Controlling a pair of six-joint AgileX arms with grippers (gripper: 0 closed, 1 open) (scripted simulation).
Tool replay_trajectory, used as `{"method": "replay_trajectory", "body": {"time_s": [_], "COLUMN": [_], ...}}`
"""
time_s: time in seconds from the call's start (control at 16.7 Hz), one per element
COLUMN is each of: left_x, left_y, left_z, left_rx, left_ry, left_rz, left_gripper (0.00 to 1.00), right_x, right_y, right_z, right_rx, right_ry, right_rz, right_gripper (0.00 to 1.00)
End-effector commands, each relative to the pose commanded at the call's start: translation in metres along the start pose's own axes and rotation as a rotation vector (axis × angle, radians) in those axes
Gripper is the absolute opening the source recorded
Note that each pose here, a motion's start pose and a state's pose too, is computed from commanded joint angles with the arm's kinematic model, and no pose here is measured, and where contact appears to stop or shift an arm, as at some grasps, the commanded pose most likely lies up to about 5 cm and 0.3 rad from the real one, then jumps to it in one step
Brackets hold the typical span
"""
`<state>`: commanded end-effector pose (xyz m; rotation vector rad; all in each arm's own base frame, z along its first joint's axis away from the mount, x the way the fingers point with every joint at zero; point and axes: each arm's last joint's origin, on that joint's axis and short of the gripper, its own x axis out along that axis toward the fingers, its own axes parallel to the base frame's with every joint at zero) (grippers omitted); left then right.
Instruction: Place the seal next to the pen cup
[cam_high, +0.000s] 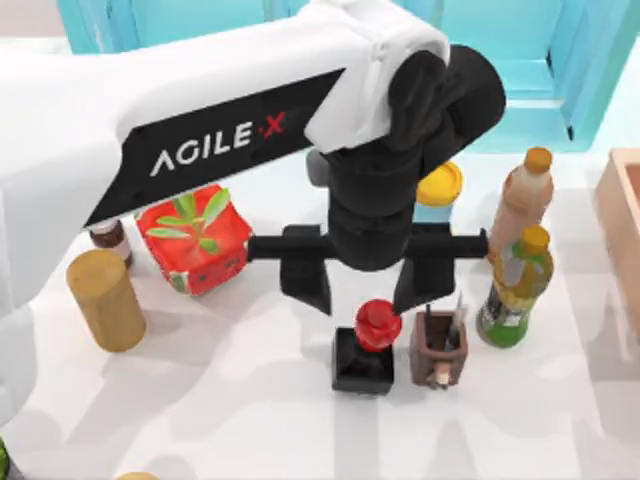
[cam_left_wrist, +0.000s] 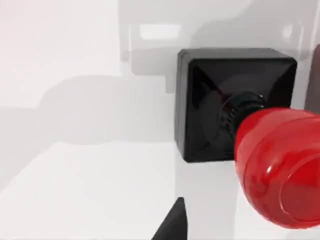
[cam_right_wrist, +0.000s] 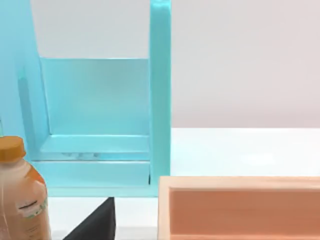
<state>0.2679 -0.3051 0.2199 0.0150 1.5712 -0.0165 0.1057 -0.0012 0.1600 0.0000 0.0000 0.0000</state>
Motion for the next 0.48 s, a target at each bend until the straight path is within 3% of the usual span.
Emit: {"method": "replay_trajectory", "body": {"time_s": [0.12, 0.48], "left_x": [0.0000, 0.0000], "left_y": [0.0000, 0.0000], "left_z": [0.0000, 0.0000], "left_rx": [0.000, 0.000], "left_ry": [0.000, 0.000], "left_rz": [0.000, 0.000], "left_gripper": [0.98, 1.00], "right_x": [0.0000, 0.0000], "right_y": [0.0000, 0.0000], "right_z": [0.0000, 0.0000], "right_rx": [0.000, 0.000], "right_ry": [0.000, 0.000], "right_rz": [0.000, 0.000], "right_gripper": [1.00, 1.00]}}
